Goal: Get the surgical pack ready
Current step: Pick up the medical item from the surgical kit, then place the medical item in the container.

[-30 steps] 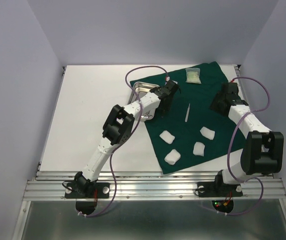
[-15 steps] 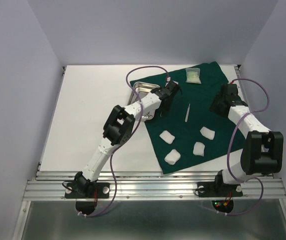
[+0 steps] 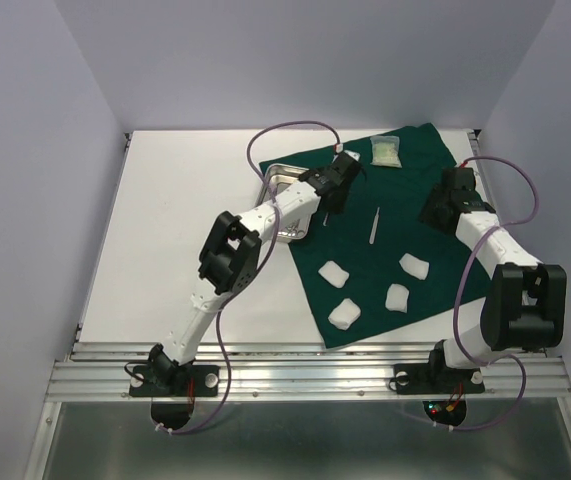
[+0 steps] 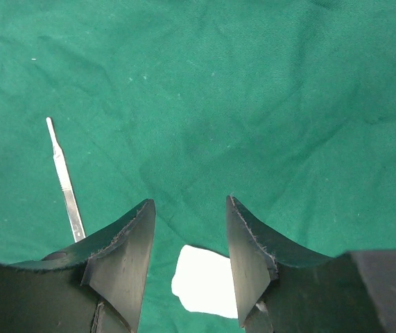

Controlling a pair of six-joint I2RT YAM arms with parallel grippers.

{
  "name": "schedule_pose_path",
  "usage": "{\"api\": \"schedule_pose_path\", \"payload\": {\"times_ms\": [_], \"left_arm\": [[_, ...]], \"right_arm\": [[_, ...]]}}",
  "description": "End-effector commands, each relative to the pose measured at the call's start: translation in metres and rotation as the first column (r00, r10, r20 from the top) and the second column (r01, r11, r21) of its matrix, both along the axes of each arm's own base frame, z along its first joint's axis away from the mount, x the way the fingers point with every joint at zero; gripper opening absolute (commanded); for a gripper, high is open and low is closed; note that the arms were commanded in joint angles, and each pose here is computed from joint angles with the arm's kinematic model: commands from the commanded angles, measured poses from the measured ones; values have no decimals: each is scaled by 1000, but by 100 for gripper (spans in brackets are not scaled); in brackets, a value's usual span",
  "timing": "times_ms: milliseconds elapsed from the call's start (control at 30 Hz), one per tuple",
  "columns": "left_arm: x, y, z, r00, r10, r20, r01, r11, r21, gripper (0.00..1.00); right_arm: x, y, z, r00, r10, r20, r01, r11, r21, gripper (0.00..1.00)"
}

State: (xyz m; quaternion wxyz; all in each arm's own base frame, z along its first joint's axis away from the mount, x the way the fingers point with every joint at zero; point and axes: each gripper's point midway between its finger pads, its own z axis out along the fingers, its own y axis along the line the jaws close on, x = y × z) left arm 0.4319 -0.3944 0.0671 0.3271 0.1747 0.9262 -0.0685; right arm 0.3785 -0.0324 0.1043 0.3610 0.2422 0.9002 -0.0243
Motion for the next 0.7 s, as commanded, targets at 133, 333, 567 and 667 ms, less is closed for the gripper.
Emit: {"api": "schedule_pose_path", "payload": {"times_ms": [133, 333, 567, 667], "left_arm": [[18, 34, 101, 983, 54, 176, -48, 998, -42, 8], [23, 69, 89, 984, 84, 158, -84, 996, -5, 8], [20, 80, 70, 988, 88, 128, -89, 996, -1, 14], [18, 81, 58, 990, 95, 99, -97, 995, 13, 32]], "right_arm": [[7, -6, 22, 997, -15, 79, 17, 1000, -18, 51], [8, -5, 21, 997, -14, 78, 15, 1000, -13, 51], [8, -5, 21, 997, -13, 76, 14, 1000, -14, 51], [10, -5, 22, 997, -10, 79, 11, 1000, -15, 51]]}}
